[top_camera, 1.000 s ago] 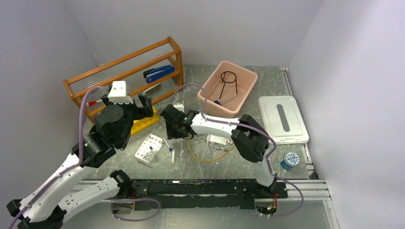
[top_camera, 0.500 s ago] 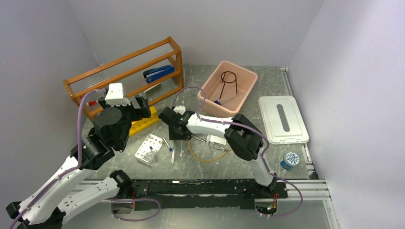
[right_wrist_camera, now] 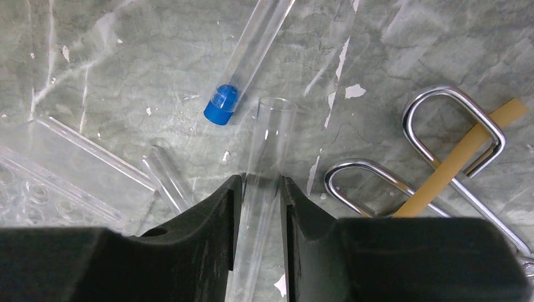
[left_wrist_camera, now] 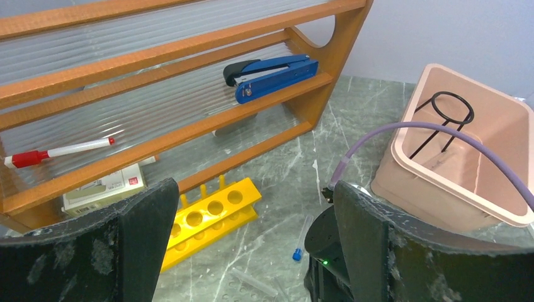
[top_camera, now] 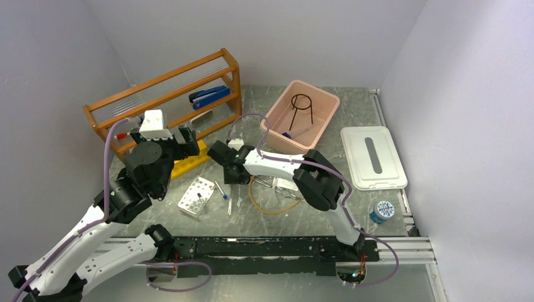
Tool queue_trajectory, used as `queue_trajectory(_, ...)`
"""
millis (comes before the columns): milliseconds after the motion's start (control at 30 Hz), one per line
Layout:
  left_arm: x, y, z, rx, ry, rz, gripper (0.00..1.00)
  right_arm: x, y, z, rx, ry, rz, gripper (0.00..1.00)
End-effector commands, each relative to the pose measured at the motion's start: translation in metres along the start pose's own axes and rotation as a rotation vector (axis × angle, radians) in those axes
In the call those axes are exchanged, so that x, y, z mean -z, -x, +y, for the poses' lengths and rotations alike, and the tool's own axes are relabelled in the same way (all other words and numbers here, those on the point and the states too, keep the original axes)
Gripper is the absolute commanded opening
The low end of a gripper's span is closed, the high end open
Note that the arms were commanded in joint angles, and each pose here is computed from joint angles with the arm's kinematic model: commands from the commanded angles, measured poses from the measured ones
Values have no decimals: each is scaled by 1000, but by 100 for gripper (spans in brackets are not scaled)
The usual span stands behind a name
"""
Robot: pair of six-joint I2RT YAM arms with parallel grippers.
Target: Organize the chemistry lab equipment
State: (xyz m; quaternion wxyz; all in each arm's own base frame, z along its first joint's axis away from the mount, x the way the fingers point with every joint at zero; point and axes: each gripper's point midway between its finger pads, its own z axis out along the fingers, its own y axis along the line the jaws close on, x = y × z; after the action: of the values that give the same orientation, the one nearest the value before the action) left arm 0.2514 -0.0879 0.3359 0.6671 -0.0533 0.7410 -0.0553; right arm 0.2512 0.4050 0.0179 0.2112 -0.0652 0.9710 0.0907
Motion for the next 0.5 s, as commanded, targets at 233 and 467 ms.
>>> queue_trajectory(233, -8, -24, -2, -31, 34, 85, 96, 23, 26, 1, -41, 37, -137, 22)
queue_trajectory(467, -15, -49, -20, -1, -11, 163, 97, 76, 64, -5, -135, 197, -301, 20)
